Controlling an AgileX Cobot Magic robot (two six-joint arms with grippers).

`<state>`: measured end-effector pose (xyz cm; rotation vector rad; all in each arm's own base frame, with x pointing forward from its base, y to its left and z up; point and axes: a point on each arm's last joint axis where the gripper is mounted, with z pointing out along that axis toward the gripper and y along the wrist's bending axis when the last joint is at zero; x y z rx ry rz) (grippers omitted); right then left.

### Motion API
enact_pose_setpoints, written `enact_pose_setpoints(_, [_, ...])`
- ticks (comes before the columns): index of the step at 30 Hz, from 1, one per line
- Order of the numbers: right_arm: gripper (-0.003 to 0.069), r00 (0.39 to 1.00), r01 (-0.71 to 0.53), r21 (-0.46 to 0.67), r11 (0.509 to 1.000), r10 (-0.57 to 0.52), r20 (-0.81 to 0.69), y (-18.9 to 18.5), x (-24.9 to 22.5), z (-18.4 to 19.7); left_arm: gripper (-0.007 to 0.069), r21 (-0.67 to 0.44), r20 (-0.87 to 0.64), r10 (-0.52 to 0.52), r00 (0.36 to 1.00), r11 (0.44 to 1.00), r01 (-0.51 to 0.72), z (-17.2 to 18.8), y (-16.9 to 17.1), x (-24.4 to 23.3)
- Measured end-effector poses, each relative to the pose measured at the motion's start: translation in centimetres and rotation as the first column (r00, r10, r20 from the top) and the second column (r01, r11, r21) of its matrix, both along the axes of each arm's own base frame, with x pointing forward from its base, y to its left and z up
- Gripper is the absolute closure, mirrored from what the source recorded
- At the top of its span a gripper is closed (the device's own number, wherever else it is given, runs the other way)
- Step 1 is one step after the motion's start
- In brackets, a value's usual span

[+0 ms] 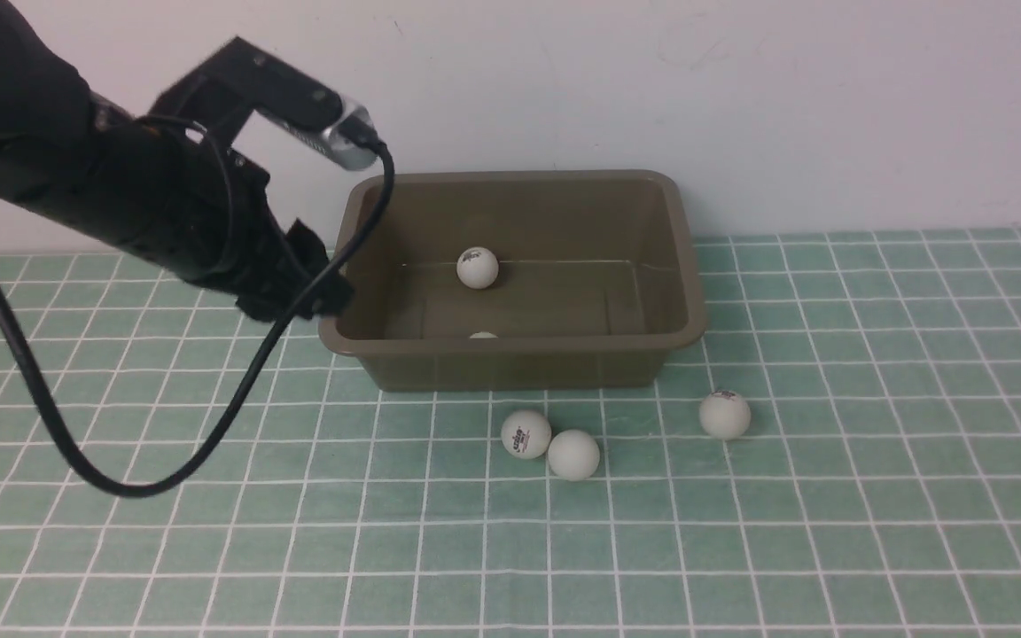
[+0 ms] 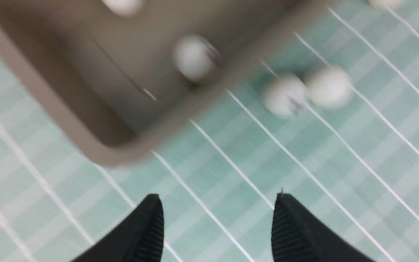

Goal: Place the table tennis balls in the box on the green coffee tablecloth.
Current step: 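Reach for and grasp a ping pong ball on the table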

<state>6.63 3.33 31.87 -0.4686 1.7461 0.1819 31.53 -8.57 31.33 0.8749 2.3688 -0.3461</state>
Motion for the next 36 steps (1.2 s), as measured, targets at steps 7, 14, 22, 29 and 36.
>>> enact_pose_setpoints(7, [0.0198, 1.0, 0.008, -0.013, 1.0, -0.008, -0.021, -0.1, 0.9, -0.2, 0.0263, 0.033, -0.12, -0.039, 0.992, 0.998, 0.044, -0.5, -0.2, -1.1])
enact_pose_setpoints(14, [0.0198, 0.97, -0.074, -0.055, 0.996, 0.059, -0.236, 0.4, 4.1, -2.3, 0.0263, 0.03, -0.049, -0.016, 0.999, 0.999, 0.018, 1.0, 0.1, -1.8])
enact_pose_setpoints(22, [0.0198, 0.913, -0.135, -0.02, 0.991, 0.116, -0.391, 1.0, 10.3, -1.6, 0.0263, -0.008, 0.185, 0.024, 0.982, 1.0, -0.023, 5.8, 0.8, -4.3])
enact_pose_setpoints(29, [0.0198, 0.856, -0.142, -0.004, 0.99, 0.121, -0.502, 1.2, 16.7, -2.0, 0.0263, -0.023, 0.26, 0.029, 0.965, 0.999, -0.024, 7.9, 1.1, -6.1])
enact_pose_setpoints(36, [0.0198, 0.784, -0.148, 0.015, 0.989, 0.127, -0.607, 1.4, 21.1, -4.8, 0.0263, -0.026, 0.286, 0.029, 0.958, 0.999, -0.022, 8.7, 1.3, -7.0])
